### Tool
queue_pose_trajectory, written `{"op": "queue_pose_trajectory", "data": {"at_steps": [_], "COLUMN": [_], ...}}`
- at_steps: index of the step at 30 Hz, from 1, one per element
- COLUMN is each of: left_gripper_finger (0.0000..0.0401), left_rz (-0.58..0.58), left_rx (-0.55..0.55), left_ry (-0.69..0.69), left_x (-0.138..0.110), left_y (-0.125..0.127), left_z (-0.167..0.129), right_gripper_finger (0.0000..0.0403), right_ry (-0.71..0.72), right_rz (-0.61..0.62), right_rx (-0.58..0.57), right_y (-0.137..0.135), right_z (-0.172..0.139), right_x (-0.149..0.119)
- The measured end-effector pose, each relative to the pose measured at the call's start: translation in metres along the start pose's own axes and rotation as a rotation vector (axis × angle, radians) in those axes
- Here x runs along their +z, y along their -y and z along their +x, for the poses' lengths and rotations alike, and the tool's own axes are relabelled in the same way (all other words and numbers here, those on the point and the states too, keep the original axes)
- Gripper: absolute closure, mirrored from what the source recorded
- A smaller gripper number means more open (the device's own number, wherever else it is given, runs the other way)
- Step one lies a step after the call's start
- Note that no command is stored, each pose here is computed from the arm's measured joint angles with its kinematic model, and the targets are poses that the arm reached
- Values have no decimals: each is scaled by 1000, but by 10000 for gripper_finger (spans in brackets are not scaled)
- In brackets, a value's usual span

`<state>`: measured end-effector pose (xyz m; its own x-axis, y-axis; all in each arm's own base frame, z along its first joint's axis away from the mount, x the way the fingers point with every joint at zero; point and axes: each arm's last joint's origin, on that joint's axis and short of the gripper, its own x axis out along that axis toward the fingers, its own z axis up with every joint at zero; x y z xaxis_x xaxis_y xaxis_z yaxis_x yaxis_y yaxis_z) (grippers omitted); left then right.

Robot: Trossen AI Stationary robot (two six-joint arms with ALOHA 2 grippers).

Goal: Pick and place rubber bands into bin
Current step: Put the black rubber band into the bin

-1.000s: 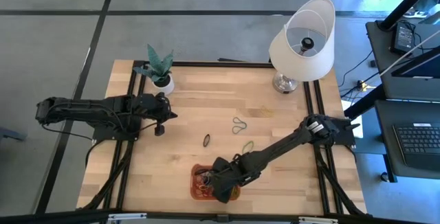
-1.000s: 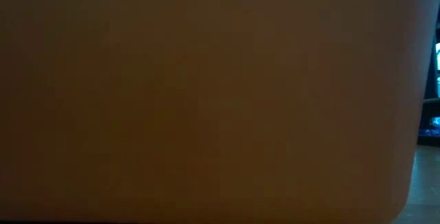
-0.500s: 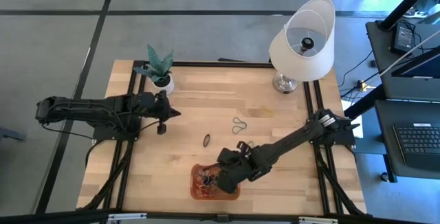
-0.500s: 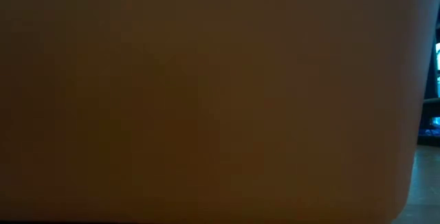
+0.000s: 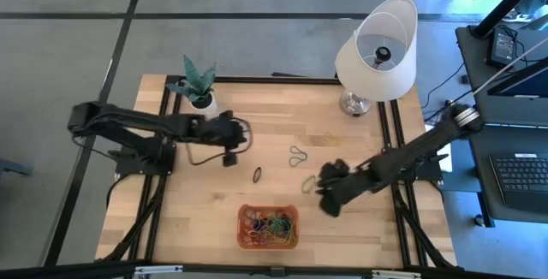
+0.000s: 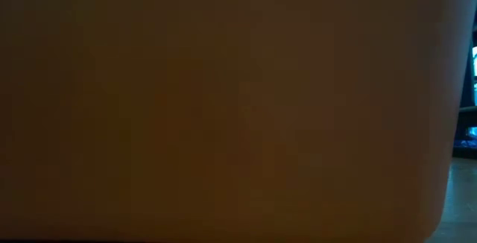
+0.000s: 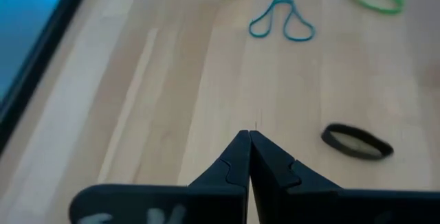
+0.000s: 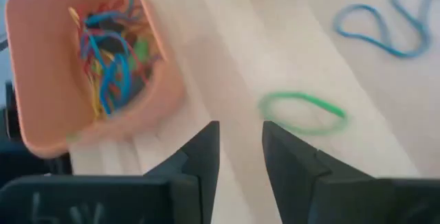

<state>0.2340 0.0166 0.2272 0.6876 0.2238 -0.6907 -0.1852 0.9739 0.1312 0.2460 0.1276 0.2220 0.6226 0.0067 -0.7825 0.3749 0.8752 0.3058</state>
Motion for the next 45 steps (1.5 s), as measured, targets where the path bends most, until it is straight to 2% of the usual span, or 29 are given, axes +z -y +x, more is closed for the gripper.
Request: {"op": "queue_pose_trajectory", "data": {"at_steps": [6, 11, 14, 18, 24, 30, 37, 39, 45], "left_gripper_finger": [399, 395, 373, 325, 249, 210, 208, 211, 246], "left_rz": [-52, -145, -243, -414, -571, -689, -663, -654, -705], "left_rx": [12, 13, -6, -16, -61, -71, -52, -10, 44], "left_ry": [-183, -262, -308, -356, -465, -501, -561, -569, -584], "left_x": [33, 53, 56, 55, 44, 42, 29, 24, 17], "left_y": [17, 28, 32, 37, 47, 61, 77, 80, 83], "left_z": [37, 64, 80, 96, 109, 110, 121, 127, 135], "right_gripper_finger": [289, 289, 289, 289, 289, 289, 289, 289, 289], "right_ry": [41, 74, 98, 125, 138, 147, 145, 144, 143], "right_rz": [-90, -134, -146, -130, -101, -102, -112, -108, -92], "right_rx": [49, 82, 106, 137, 154, 160, 157, 157, 160], "right_y": [55, 91, 108, 123, 137, 142, 142, 142, 142], "right_z": [-36, -53, -57, -59, -61, -59, -58, -58, -58], "right_x": [-28, -49, -61, -72, -81, -86, -87, -87, -87]}}
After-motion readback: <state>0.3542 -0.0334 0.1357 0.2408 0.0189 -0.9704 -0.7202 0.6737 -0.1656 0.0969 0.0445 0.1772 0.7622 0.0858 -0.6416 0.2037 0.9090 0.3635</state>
